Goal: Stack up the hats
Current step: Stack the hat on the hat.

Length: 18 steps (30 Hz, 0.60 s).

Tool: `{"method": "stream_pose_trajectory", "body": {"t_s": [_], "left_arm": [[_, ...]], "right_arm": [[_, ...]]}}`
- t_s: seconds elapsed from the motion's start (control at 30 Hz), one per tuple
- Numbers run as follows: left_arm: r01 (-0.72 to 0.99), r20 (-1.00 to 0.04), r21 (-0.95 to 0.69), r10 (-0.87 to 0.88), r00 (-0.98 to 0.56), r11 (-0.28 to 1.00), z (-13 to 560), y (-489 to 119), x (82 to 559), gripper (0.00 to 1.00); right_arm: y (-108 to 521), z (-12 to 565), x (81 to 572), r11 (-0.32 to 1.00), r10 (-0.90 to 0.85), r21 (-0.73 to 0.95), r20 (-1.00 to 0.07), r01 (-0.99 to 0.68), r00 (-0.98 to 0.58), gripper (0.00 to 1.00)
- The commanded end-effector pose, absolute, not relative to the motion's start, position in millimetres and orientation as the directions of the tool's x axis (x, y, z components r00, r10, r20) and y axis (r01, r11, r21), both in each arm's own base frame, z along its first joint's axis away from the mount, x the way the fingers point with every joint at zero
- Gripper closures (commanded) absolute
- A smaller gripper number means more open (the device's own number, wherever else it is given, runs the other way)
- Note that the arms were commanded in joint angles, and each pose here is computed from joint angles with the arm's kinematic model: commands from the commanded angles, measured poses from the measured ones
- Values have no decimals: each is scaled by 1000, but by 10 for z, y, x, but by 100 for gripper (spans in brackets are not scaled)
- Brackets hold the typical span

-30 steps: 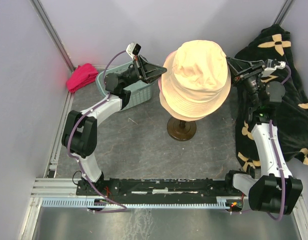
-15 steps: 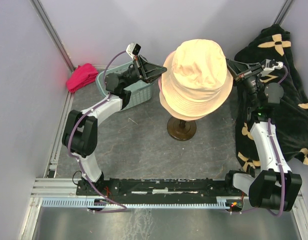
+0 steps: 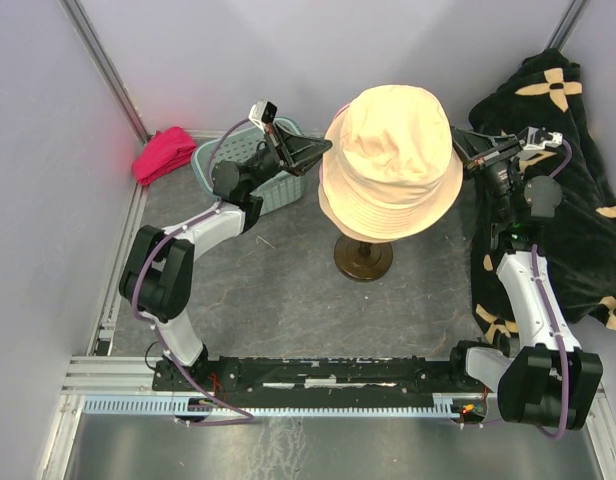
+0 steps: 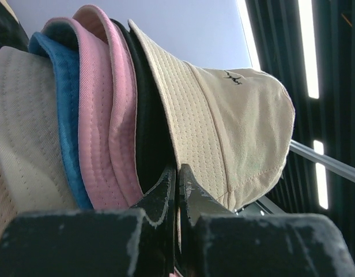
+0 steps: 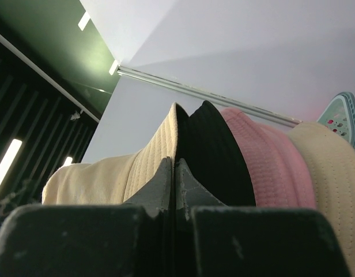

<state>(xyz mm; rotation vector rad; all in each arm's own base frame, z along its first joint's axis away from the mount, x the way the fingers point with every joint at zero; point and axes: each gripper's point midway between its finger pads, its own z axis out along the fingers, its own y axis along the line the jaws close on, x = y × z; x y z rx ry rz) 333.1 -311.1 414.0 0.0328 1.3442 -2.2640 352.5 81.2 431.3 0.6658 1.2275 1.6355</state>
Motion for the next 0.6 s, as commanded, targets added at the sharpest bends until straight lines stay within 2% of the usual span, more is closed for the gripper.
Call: {"method": "stream_pose_trajectory", "body": {"t_s": [0.0, 0.33, 0.57], "left_arm": [[397, -277, -871, -378, -883, -289, 3667, -3197, 3349, 97], [379, -280, -903, -389, -877, -205, 3379, -3270, 3428, 97], [355, -272, -921, -390, -880, -160, 3177, -3293, 3477, 97]], "right_arm": [[807, 4055, 3543, 18, 910, 948, -147, -316, -388, 99], [805, 3690, 3598, 109, 904, 972, -185, -210, -387, 99], [781, 3369, 3658, 123, 907, 982, -170, -143, -386, 99]]}}
